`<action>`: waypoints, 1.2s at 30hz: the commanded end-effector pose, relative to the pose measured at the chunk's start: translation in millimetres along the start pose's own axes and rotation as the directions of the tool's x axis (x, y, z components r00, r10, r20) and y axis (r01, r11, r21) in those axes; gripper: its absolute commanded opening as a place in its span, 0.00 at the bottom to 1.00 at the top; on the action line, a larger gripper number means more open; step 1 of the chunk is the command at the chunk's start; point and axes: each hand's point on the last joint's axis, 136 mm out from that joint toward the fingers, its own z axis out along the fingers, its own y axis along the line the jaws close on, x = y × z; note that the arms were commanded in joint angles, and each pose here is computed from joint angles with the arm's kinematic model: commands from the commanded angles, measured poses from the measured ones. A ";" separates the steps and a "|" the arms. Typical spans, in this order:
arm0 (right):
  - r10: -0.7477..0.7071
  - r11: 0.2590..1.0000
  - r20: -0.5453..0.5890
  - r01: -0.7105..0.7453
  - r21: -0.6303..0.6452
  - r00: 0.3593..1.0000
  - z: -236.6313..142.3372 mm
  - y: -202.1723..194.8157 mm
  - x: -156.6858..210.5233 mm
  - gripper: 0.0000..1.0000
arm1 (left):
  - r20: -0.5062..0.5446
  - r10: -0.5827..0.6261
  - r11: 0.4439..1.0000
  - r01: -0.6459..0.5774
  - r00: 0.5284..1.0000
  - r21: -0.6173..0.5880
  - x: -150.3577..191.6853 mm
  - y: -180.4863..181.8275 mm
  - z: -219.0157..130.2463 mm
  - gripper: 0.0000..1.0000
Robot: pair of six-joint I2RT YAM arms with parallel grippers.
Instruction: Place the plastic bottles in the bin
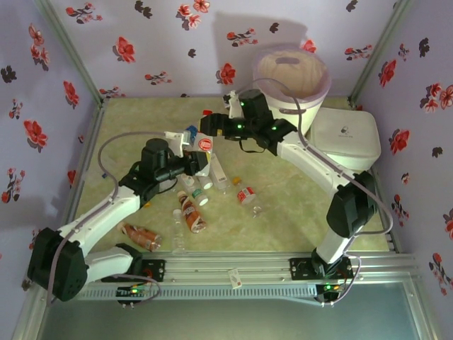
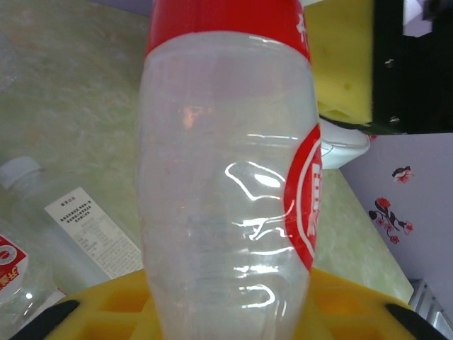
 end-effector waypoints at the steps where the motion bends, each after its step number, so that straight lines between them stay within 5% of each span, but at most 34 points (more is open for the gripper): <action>1: 0.011 0.999 -0.009 -0.012 -0.036 1.000 7.5 8.6 -2.8 0.80 | 0.091 0.074 0.994 -0.081 0.993 0.074 -30.0 -25.9 -5.4 0.28; 8: 0.031 0.999 -0.027 -0.032 -0.044 0.999 17.6 3.3 -0.9 0.69 | 0.090 0.079 0.994 -0.085 0.993 0.072 -29.2 -25.3 -6.0 0.29; 15: 0.009 0.999 -0.013 -0.010 -0.031 1.000 12.8 6.1 -5.5 0.57 | 0.089 0.090 0.993 -0.096 0.992 0.067 -28.8 -23.9 -4.6 0.45; 23: -0.063 0.998 0.015 0.063 0.021 0.998 1.3 9.4 -16.6 0.55 | 0.098 0.108 0.992 -0.114 0.989 0.061 -29.9 -25.3 -10.1 0.99; 31: -0.168 0.979 0.016 0.165 0.123 0.986 -27.1 10.1 -38.1 0.52 | 0.105 0.104 0.994 -0.101 0.989 -0.031 -25.7 -8.7 -22.8 1.00; 36: -0.163 0.952 -0.039 0.167 0.258 0.986 -30.5 -31.8 -19.4 0.53 | -0.041 0.034 0.970 -0.043 0.999 -0.238 -5.2 33.3 -12.8 0.99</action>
